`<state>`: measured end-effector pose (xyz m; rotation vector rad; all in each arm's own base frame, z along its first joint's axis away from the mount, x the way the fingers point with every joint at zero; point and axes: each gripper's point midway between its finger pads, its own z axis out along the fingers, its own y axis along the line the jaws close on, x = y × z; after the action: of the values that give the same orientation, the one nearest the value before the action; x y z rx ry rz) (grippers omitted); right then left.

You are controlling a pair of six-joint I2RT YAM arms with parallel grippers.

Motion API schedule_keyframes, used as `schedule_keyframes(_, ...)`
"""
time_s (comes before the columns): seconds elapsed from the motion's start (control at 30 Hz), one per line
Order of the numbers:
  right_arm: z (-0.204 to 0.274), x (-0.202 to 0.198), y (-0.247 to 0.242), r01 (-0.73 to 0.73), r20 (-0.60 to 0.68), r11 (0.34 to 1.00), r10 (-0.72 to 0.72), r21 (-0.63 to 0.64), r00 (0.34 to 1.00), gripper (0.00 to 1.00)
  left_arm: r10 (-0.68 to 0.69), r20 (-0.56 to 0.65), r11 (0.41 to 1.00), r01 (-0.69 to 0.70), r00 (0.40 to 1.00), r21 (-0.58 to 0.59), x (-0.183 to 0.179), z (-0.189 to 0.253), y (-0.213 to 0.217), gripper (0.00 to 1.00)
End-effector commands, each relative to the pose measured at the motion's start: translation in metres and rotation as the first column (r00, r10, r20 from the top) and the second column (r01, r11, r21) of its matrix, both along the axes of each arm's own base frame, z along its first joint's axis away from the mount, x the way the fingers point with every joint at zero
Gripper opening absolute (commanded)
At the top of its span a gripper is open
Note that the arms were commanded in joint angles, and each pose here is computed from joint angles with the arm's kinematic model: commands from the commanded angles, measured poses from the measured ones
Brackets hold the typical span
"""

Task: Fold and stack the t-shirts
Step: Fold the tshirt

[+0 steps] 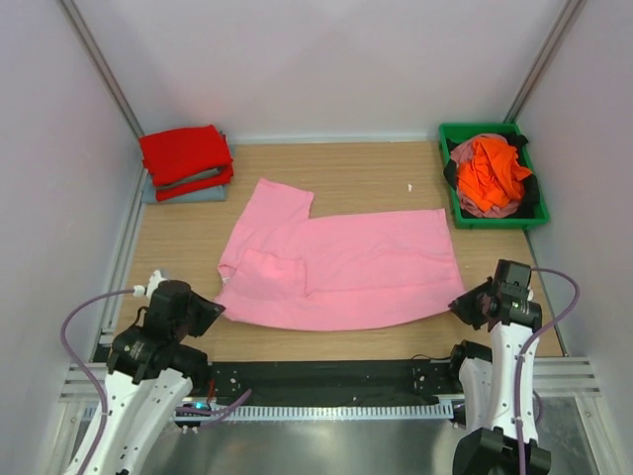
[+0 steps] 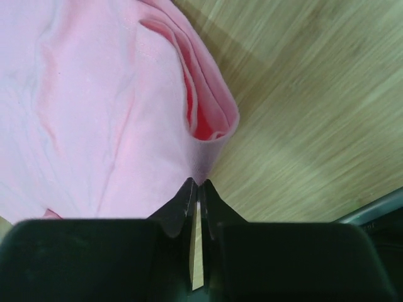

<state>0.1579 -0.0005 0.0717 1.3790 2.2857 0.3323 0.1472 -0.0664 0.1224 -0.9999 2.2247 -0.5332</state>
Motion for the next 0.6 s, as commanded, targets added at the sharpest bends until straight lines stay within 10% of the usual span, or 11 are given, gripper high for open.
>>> schedule_keyframes(0.0,0.011,-0.01,0.009,-0.006,0.008,1.0,0.005,0.029,1.0,0.22,0.017,-0.017,1.0,-0.017,1.0,0.019,-0.024,0.006,0.012,0.14)
schedule_keyframes(0.03,0.014,-0.011,0.01,-0.006,0.024,1.0,0.005,0.029,1.0,0.43,0.008,-0.018,1.0,-0.007,1.0,0.023,-0.03,0.007,0.013,0.42)
schedule_keyframes(0.13,0.018,-0.012,0.013,-0.03,0.024,0.999,0.029,0.035,0.999,0.81,-0.009,0.007,0.999,0.009,1.0,0.039,-0.043,0.021,0.02,0.72)
schedule_keyframes(0.27,0.039,-0.008,0.0,0.0,0.048,0.999,0.002,-0.035,0.999,1.0,-0.043,0.07,0.99,0.034,0.997,0.134,-0.042,0.048,0.033,0.79)
schedule_keyframes(0.57,0.121,0.066,0.006,-0.197,0.356,0.977,0.215,-0.088,0.909,1.0,-0.275,0.211,0.923,0.197,0.938,0.33,0.083,0.125,-0.006,0.78)
